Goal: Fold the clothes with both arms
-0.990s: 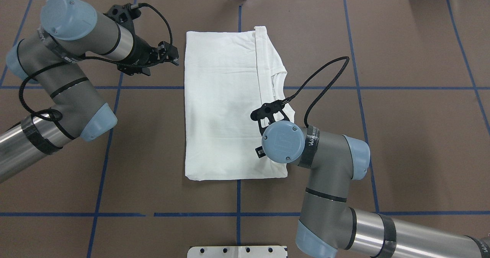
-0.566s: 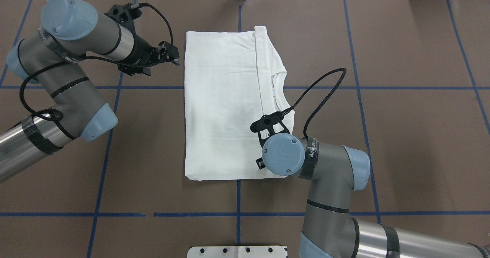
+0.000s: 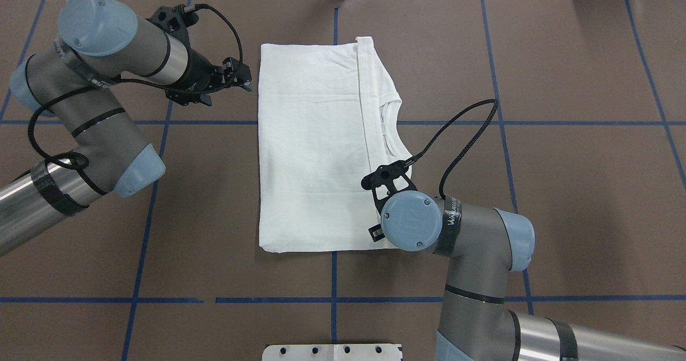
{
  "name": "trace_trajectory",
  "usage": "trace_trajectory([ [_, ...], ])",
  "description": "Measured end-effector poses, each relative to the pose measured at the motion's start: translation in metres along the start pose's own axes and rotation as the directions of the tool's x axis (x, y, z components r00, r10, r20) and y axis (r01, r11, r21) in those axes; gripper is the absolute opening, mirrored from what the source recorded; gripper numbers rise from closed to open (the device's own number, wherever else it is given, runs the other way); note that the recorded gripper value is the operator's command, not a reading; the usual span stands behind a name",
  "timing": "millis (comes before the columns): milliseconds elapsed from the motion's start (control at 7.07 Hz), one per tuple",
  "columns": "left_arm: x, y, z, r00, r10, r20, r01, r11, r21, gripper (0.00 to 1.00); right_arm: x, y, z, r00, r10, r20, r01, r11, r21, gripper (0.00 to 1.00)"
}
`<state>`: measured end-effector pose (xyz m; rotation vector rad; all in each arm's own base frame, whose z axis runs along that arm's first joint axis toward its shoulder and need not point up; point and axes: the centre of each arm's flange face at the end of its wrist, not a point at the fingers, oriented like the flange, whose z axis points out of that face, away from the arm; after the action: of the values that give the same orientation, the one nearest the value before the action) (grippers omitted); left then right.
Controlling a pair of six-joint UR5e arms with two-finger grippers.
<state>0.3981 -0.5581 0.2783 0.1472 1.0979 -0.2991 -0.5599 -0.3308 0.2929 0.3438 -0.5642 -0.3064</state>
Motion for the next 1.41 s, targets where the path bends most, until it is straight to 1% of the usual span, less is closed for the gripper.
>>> trace_trajectory([
  [424,0.002,0.003,0.001,1.000,0.002,-0.002,-0.002,1.000,-0.004,1.00,0.018,0.006,0.006,1.000,0.004,-0.017,-0.004,1.000,-0.008,1.00],
  [849,0.003,0.004,0.001,1.000,0.004,-0.004,-0.004,1.000,-0.005,1.00,0.060,0.012,0.009,0.998,0.026,-0.050,-0.027,1.000,-0.011,1.00],
  [990,0.003,0.004,0.001,1.000,0.006,-0.004,-0.006,1.000,-0.004,1.00,0.070,0.007,0.006,0.998,0.042,-0.045,-0.042,0.999,-0.012,1.00],
  [1273,0.005,0.004,0.000,1.000,0.009,-0.008,-0.009,1.000,-0.004,1.00,0.082,-0.016,-0.017,0.996,0.083,0.012,-0.083,0.996,-0.012,1.00],
  [1415,0.008,0.008,0.000,1.000,0.007,-0.011,-0.007,1.000,-0.008,1.00,0.083,-0.025,-0.033,0.994,0.097,0.051,-0.097,0.995,-0.004,1.00],
])
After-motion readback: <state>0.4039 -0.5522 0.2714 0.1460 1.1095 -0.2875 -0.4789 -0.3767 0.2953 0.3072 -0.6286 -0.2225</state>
